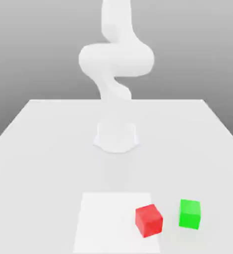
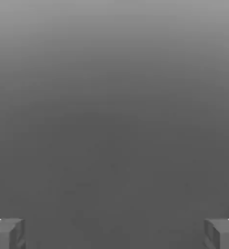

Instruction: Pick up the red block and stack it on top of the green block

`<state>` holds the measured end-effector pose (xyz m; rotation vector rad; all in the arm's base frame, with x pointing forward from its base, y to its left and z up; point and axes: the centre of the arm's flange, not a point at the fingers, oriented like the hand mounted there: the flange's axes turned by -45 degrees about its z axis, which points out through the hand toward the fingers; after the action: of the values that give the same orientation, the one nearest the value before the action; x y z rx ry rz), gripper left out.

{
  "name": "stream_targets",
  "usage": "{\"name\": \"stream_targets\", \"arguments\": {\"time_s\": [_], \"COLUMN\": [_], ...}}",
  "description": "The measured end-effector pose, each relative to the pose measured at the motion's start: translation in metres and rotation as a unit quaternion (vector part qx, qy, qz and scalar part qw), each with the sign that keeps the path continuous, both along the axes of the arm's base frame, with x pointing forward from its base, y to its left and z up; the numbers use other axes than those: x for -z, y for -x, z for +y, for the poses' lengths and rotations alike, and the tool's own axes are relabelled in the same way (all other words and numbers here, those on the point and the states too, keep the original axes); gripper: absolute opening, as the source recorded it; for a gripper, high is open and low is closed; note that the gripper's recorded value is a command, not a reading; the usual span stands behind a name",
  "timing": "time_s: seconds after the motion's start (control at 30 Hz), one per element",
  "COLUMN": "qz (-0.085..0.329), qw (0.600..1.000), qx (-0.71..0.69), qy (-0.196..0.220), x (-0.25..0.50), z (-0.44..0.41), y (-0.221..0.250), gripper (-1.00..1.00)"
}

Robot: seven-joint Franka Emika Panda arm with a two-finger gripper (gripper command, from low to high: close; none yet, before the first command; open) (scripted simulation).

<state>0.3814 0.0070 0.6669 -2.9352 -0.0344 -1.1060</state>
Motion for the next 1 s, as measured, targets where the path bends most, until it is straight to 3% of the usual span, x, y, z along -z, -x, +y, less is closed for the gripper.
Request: {"name": "stream_targets", "arguments": {"time_s": [0.17, 0.37, 0.73, 0.9, 0.93, 1.0], "qz": [0.081, 0.173, 0.334, 0.346, 0.346, 0.346], "qw": [0.996, 0.981, 0.927, 0.922, 0.922, 0.922], "qx": [-0.035, -0.077, -0.156, -0.16, -0.16, -0.16], "qy": [0.015, 0.033, 0.065, 0.067, 0.067, 0.067], "x": [0.098, 0.222, 0.443, 0.506, 0.516, 0.516], "z": [0.017, 0.039, 0.073, 0.073, 0.073, 0.073], "y": [-0.055, -0.086, -0.055, -0.049, -0.049, -0.049], "gripper": [0.0, 0.0, 0.0, 0.0, -1.0, -1.0]}}
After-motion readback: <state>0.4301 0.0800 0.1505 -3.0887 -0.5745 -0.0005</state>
